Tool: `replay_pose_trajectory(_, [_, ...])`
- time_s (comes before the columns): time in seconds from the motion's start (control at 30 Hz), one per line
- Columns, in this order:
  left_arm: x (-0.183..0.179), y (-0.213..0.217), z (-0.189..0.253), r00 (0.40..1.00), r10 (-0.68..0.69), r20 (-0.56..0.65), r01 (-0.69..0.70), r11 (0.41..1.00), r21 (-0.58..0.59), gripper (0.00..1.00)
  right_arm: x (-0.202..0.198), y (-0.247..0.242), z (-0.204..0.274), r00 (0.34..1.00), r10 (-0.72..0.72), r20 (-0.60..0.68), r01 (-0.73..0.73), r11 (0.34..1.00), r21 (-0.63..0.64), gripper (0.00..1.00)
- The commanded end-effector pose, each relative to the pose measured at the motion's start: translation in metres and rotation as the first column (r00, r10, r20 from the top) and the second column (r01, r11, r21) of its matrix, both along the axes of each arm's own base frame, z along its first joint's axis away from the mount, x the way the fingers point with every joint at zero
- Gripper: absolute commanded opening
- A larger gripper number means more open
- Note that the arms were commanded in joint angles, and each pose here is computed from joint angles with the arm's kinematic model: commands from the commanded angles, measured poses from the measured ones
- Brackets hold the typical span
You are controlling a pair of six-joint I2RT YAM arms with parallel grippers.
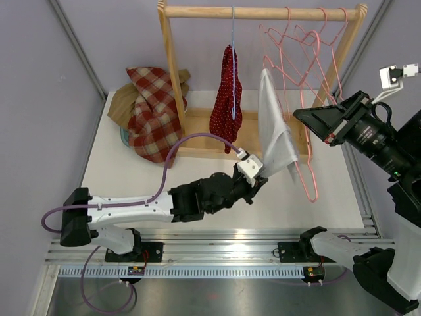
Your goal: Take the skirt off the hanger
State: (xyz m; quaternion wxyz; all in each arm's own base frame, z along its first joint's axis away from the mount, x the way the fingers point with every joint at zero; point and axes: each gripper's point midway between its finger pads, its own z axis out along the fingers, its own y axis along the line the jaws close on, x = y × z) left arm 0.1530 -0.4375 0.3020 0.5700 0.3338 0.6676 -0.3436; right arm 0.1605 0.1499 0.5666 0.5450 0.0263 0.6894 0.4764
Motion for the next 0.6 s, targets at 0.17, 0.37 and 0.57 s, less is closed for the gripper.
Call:
replay_pose_trajectory(0.17, [-0.106,0.014,-0.104,0.953,-0.101,-0.285,0.103,0.995,-0.009,0.0,0.043,0.006,0.041,0.988,-0.063,0.144,0.064,0.998,0.0,0.0])
replay_pose_trajectory(0.37, [-0.167,0.038,-0.141,0.929,-0.115,-0.351,0.134,0.99,0.03,0.0,0.083,0.021,0.032,0.99,-0.062,0.125,0.066,0.997,-0.031,0.0])
replay_pose_trajectory(0.57, [-0.173,0.05,-0.141,0.949,-0.054,-0.312,0.085,0.993,0.087,0.0,0.135,0.037,0.022,0.99,-0.09,0.11,0.096,0.994,-0.054,0.0])
